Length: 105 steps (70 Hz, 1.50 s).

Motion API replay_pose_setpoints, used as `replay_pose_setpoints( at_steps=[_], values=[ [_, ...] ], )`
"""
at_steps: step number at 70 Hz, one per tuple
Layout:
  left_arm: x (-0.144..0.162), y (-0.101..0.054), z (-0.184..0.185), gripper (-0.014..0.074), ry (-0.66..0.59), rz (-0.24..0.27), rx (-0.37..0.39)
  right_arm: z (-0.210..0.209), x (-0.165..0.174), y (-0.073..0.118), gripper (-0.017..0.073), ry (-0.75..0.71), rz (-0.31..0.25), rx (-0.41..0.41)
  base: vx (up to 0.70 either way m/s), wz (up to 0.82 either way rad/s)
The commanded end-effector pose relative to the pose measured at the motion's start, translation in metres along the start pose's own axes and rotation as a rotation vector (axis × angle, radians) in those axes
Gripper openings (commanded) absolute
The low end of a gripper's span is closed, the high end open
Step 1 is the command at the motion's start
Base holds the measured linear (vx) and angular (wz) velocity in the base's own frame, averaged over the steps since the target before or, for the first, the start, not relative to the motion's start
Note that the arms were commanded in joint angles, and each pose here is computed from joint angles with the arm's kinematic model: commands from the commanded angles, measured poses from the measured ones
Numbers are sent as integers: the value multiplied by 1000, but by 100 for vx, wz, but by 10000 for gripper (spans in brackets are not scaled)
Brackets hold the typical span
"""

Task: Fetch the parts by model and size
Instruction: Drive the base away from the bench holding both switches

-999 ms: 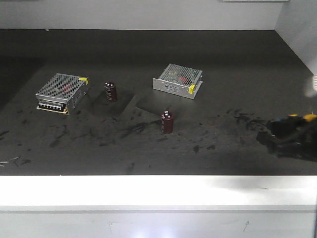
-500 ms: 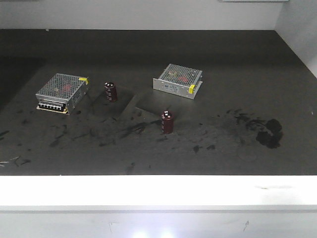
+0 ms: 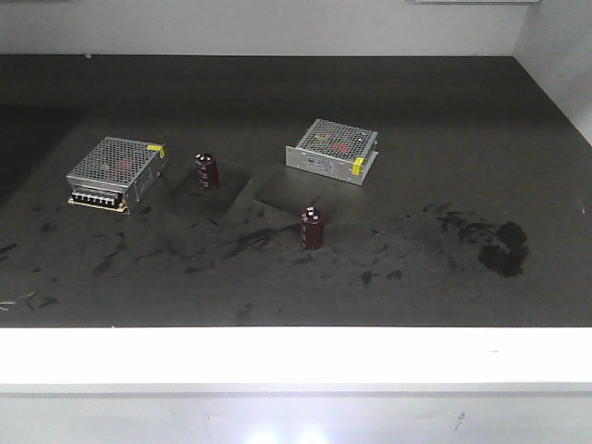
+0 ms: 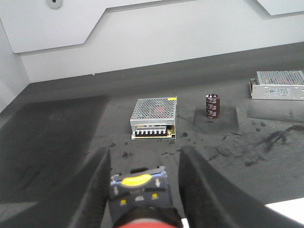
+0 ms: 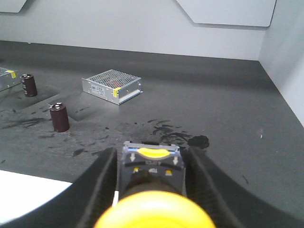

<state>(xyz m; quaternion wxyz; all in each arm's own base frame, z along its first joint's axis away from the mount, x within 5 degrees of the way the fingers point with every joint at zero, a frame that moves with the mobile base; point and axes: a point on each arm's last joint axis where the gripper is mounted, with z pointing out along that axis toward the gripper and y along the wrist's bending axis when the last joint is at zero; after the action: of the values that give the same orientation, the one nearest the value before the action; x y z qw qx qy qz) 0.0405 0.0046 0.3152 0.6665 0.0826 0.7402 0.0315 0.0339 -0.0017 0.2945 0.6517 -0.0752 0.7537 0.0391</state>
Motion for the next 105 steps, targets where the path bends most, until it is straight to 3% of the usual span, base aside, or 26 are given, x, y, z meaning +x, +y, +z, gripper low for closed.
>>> replay_pose_setpoints(
  at_steps=[1, 105],
  values=[
    [-14, 1, -2, -6, -90, -2, 2, -2, -14, 0, -6, -91, -21, -1, 0, 0],
    [-14, 1, -2, -6, -90, -2, 2, -2, -13, 0, -6, -76, -22, 3, -2, 7]
  ],
)
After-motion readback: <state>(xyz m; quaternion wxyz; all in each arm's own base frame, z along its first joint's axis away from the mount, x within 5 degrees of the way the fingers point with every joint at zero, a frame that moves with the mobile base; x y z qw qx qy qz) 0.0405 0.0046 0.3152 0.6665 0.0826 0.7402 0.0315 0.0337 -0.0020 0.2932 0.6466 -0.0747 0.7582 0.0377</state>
